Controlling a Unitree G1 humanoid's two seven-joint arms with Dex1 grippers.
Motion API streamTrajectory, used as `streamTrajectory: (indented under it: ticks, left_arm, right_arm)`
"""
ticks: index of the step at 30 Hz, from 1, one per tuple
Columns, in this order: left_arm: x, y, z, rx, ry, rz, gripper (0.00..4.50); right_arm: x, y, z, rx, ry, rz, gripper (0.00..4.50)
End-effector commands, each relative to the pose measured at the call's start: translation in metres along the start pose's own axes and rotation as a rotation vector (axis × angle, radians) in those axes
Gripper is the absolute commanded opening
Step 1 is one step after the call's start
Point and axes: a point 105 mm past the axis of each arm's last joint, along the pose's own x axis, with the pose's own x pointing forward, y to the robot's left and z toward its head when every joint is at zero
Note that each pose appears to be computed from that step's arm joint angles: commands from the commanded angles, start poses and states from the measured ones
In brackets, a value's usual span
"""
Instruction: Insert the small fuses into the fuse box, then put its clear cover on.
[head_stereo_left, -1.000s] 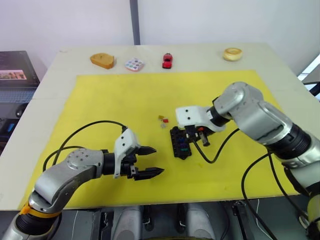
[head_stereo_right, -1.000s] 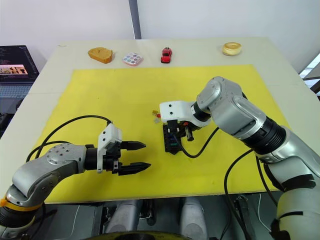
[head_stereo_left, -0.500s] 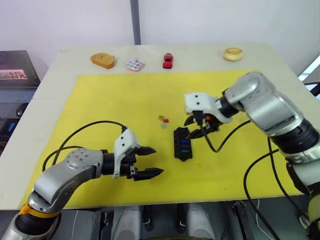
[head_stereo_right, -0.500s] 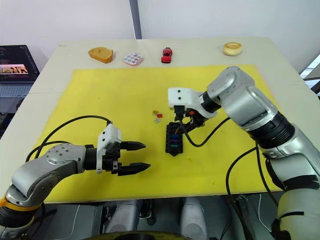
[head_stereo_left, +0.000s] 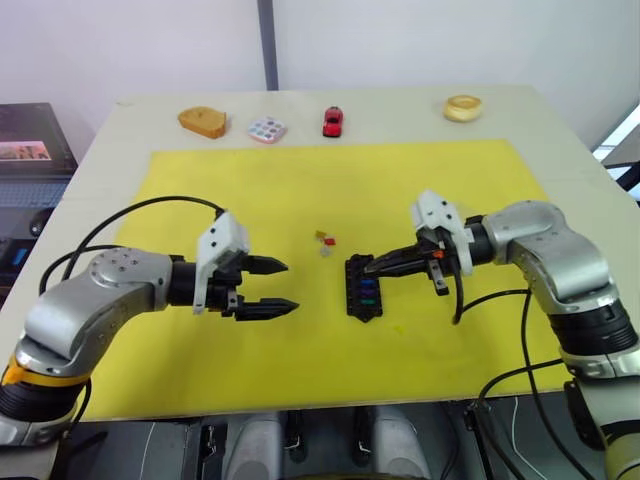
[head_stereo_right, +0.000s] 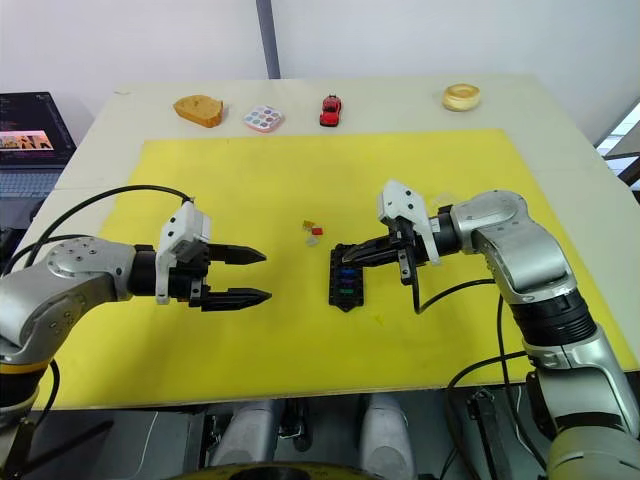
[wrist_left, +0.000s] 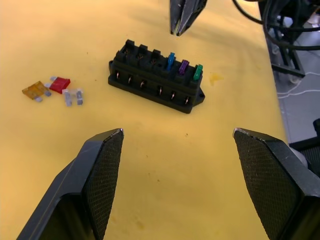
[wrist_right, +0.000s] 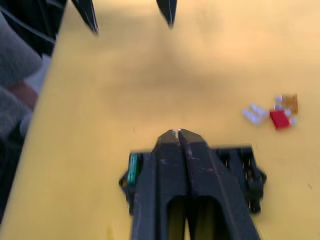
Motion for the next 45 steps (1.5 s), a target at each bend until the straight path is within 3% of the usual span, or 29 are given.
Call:
streamTrajectory:
  ticks: [1, 34, 45]
  left_arm:
    - [0.001, -0.003, 0.007, 0.053, 0.000, -0.035, 3.68]
    - [0.006, -0.009, 0.003, 0.042, 0.001, -0.048, 3.68]
    - [0.004, -0.009, 0.002, 0.029, -0.007, -0.036, 3.68]
  right_arm:
    - [-0.001, -0.001, 0.000, -0.047, -0.021, -0.035, 0.04]
    - [0.011, 0.001, -0.053, -0.084, 0.145, -0.065, 0.04]
    - [0.015, 0.000, -0.050, -0.091, 0.128, -0.081, 0.04]
